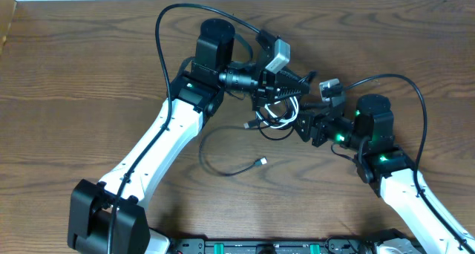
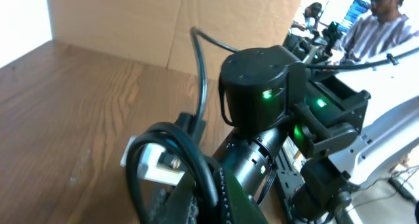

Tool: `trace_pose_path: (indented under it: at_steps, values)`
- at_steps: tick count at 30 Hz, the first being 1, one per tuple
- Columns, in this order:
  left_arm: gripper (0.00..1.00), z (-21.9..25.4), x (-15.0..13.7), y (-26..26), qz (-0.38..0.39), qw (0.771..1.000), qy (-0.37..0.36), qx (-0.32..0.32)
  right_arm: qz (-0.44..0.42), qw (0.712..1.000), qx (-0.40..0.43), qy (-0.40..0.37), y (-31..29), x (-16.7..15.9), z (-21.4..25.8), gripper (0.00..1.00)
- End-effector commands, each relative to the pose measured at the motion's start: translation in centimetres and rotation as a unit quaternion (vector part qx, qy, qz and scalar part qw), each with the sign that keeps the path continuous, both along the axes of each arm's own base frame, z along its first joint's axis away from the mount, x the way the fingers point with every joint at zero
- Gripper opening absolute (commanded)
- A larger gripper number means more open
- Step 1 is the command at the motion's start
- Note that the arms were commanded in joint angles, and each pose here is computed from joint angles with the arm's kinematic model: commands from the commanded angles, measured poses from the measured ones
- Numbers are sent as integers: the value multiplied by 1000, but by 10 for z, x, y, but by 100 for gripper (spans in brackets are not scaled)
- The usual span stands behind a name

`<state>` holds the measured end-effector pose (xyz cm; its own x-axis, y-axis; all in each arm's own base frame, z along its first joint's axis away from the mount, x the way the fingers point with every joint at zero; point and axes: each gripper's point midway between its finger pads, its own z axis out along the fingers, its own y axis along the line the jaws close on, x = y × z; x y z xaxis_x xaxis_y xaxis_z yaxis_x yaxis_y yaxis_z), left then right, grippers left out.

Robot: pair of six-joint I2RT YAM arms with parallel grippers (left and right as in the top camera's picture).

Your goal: Untangle cables

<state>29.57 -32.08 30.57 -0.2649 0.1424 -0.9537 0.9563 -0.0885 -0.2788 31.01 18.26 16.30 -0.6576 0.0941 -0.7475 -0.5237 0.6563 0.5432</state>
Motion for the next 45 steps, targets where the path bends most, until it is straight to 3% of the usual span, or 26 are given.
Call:
trace_pose_path:
  at_steps: [1,6,11,28,34,38,45]
  values:
    - [8,11,1,2,14,1000,14,-2,-25,999,-14,-43,-18,14,11,56]
    - [8,11,3,3,17,1000,14,-1,-55,996,0,-76,-45,21,34,60]
    - [8,11,5,4,20,1000,14,0,-13,994,33,-100,-45,6,57,66]
    - [8,10,4,4,19,1000,16,0,15,992,51,-112,-38,-2,68,66]
    - [8,14,-12,2,-21,999,48,-7,-15,990,37,-136,-41,8,73,65]
    - [8,19,-27,6,-63,994,91,-10,-70,988,9,-134,-47,24,65,58]
    - [8,26,-48,12,-125,983,130,-15,-97,987,16,-126,-39,38,59,62]
